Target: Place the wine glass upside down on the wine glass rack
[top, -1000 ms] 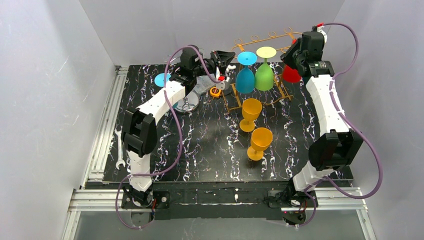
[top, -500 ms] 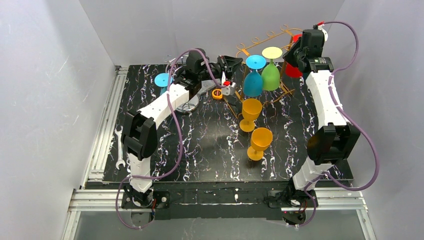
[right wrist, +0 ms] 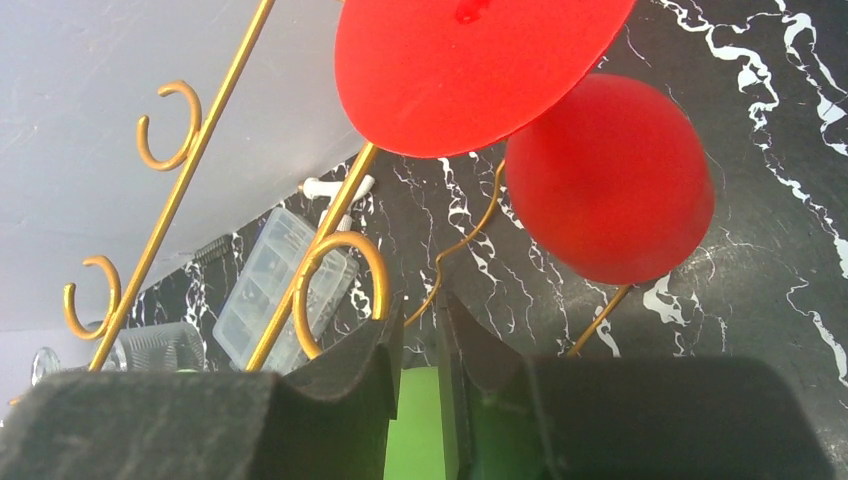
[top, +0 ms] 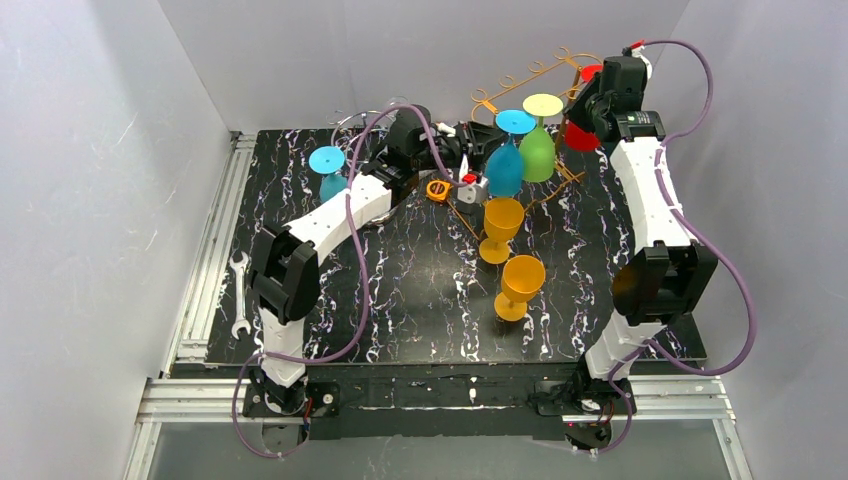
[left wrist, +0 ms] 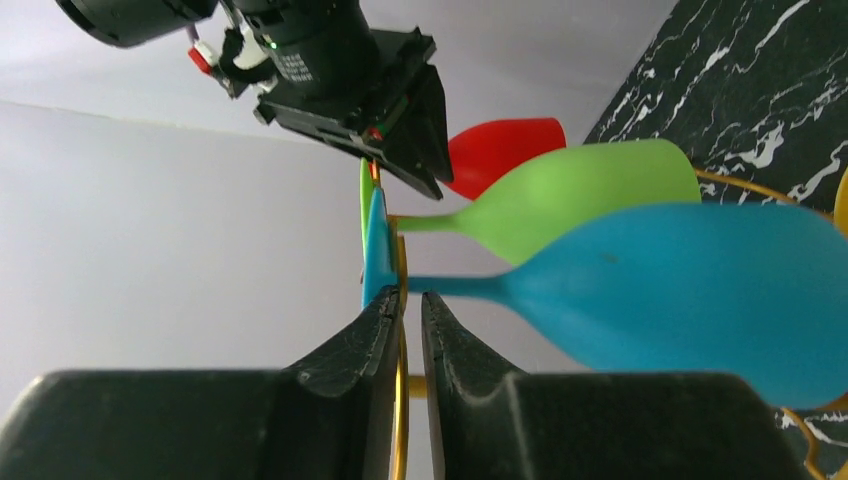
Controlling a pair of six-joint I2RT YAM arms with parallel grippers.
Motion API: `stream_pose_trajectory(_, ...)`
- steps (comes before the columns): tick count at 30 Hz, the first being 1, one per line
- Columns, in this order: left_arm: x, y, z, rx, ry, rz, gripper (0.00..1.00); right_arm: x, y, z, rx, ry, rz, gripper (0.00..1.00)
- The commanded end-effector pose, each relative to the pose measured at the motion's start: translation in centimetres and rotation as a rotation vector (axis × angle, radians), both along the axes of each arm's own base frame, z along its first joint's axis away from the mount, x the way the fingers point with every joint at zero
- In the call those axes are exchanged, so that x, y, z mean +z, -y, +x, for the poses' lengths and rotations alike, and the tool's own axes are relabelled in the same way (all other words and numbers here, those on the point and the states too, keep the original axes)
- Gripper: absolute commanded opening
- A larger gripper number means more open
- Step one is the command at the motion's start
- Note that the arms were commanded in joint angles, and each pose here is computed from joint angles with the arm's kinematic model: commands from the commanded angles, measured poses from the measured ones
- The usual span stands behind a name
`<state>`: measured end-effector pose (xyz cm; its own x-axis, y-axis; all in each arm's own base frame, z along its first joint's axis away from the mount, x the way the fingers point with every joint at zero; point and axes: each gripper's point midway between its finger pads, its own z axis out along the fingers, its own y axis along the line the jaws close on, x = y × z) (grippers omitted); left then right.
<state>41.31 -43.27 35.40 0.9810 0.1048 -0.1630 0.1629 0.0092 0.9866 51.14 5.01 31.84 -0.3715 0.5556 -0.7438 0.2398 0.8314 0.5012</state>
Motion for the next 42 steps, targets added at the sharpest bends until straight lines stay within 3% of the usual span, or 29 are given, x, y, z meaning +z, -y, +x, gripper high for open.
stream_pose_trajectory(1, 5.6, -0.5, -2.1, -0.018, 0.053, -0.075, 0.15, 2.7, 0.3, -1.0, 0.029, 0.065, -0.005, 0.29)
stream_pose_trajectory(5, 6.3, -1.2, -1.6, 0.033, 0.046, -0.086, 0.17, 2.7, 2.4, -2.2, -0.011, 0.071, -0.005, 0.36)
stream_pose_trajectory(13, 5.5, -4.0, -0.9, 0.113, 0.03, -0.071, 0.25, 2.2, 2.0, -4.0, 0.004, 0.057, 0.02, 0.5)
stream_pose_trajectory(19, 5.6, -6.5, -0.7, 0.175, 0.011, -0.074, 0.3, 5.4, 2.4, -5.8, -0.025, 0.117, 0.025, 0.63)
stream_pose_trajectory(22, 5.7, -8.3, -0.3, 0.225, -0.026, -0.085, 0.42, 7.5, 3.1, -7.3, -0.054, 0.155, 0.0, 0.73)
stream_pose_trajectory(28, 6.5, -13.8, -0.3, 0.377, -0.212, -0.178, 0.73, 12.1, 3.8, -10.2, -0.108, 0.221, -0.097, 0.78)
stream_pose_trajectory(32, 6.4, -18.1, -0.6, 0.504, -0.364, -0.262, 0.81, 15.0, -2.6, -10.5, -0.026, 0.25, -0.224, 0.79)
stream_pose_trajectory(36, 4.2, -21.6, -2.5, 0.609, -0.525, -0.258, 0.98, 15.8, -12.8, -11.3, 0.171, 0.276, -0.33, 0.74)
stream_pose_trajectory(42, 1.8, -24.9, -5.8, 0.711, -0.684, -0.239, 0.98, 12.7, -22.1, -11.7, 0.353, 0.247, -0.459, 0.68)
